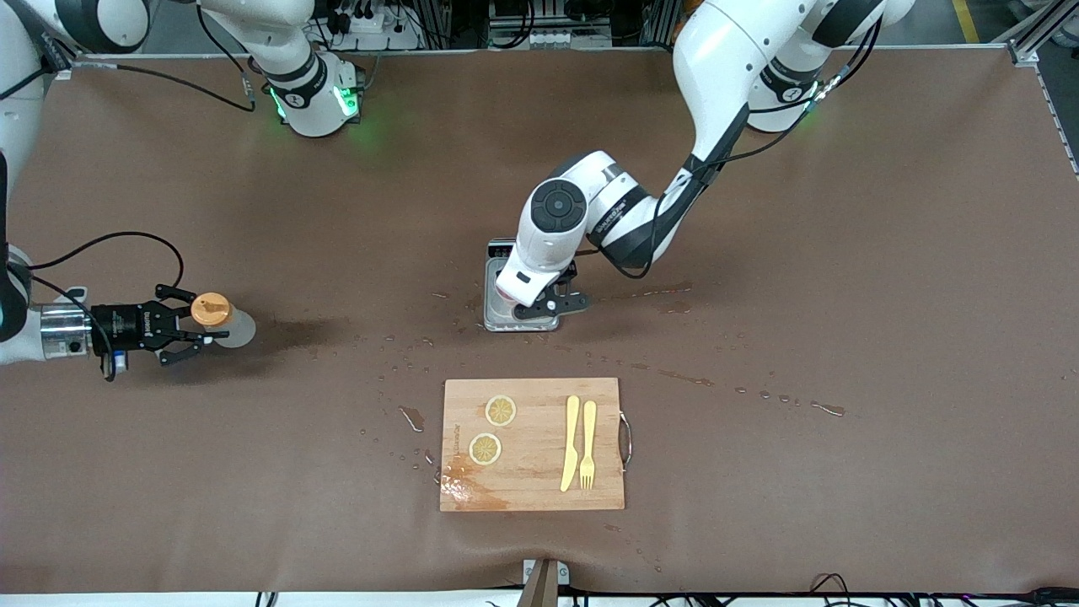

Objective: Add sauce to pink cup with both arms
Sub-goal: 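Carry the pink cup onto the scale with the left gripper, then release the cup and withdraw the left gripper while the right lifts the bottle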

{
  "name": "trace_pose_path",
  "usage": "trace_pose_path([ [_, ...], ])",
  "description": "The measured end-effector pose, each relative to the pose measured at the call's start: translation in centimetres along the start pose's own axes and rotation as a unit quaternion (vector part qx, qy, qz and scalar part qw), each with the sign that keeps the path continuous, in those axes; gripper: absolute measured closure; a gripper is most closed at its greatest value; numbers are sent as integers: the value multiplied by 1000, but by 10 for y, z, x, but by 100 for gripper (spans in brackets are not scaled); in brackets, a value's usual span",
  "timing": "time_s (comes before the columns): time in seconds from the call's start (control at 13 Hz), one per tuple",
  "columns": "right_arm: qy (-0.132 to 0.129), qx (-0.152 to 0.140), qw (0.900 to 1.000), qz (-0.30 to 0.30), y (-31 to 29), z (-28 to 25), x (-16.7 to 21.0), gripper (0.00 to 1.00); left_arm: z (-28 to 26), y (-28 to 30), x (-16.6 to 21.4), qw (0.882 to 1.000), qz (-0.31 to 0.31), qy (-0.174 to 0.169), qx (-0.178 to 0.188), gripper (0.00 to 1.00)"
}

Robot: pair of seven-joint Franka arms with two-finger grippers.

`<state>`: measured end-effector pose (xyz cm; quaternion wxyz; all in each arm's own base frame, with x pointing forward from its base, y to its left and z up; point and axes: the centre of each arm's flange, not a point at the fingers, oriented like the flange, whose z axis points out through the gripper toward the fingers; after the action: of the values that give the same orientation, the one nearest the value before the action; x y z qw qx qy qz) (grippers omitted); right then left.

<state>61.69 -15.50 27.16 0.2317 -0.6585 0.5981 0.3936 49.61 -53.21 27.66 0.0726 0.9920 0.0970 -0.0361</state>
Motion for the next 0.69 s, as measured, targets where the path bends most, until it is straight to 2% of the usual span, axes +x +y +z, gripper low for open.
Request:
trace_pose_path([
  [0.31, 32, -4, 999, 14, -8, 1, -32, 59, -42, -1, 13, 1000, 4, 23, -13, 1],
  [0.46, 52, -12, 998, 23, -13, 8, -52, 59, -75, -17, 28, 999, 22, 26, -1, 0],
  [0.69, 85, -20, 995, 40, -24, 22, -92, 59, -142, -70, 76, 998, 43, 32, 14, 0],
])
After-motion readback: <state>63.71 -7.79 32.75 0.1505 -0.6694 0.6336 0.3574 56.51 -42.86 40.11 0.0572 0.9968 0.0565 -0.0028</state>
